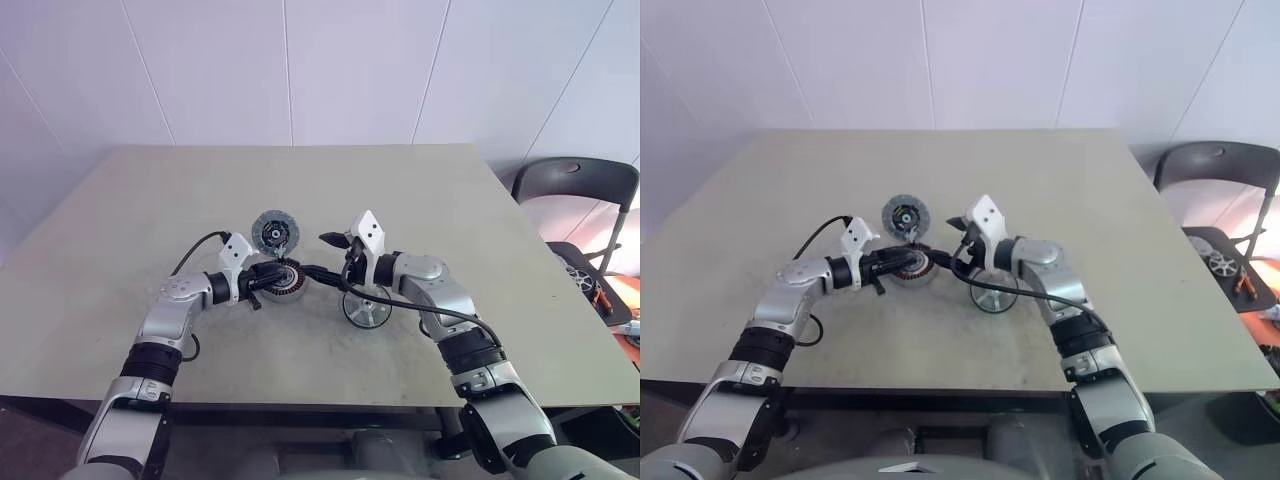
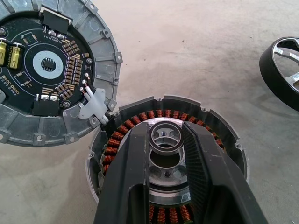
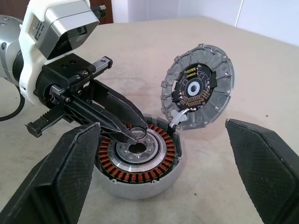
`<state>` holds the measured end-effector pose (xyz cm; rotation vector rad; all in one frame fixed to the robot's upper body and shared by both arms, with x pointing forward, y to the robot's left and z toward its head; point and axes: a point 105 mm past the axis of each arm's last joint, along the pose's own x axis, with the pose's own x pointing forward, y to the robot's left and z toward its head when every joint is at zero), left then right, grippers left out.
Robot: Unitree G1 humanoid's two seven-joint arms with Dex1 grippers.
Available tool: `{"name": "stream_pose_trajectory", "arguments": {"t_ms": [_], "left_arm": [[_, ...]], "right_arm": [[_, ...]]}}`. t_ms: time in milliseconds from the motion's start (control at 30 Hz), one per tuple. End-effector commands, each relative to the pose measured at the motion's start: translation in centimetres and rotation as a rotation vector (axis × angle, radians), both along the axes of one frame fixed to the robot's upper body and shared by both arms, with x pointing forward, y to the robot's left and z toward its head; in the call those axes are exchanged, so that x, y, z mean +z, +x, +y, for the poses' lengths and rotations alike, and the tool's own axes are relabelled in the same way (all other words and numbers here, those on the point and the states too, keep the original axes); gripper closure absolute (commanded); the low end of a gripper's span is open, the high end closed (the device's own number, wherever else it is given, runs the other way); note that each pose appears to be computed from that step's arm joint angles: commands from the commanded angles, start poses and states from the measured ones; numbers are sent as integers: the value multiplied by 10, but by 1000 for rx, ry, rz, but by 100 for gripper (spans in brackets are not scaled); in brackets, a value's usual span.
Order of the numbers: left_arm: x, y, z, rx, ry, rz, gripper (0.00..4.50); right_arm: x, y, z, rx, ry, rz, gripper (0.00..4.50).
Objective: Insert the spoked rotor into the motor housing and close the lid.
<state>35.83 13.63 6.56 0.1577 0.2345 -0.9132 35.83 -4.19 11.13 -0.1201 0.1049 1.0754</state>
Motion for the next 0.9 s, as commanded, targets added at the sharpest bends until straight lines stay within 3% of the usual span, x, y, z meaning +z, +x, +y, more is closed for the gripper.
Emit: {"name": "stream_pose_trajectory", "arguments": {"t_ms": [33, 267, 600, 633, 733, 900], "left_arm": [[15, 2, -5, -13, -35, -39, 382], [22, 8, -3, 29, -43, -72, 146], [68, 7, 11, 79, -181, -221, 146], [70, 5, 14, 88, -182, -228, 142], [70, -3, 25, 114, -182, -229, 204], [63, -16, 42, 172, -166, -225, 376]], "right_arm": [[21, 1, 2, 6, 39, -66, 0], [21, 0, 2, 7, 44, -67, 0], [19, -10, 20, 63, 84, -30, 0], [19, -12, 25, 73, 93, -23, 18], [15, -20, 40, 117, 93, -6, 92], [-15, -14, 50, 83, -71, 6, 271]]}}
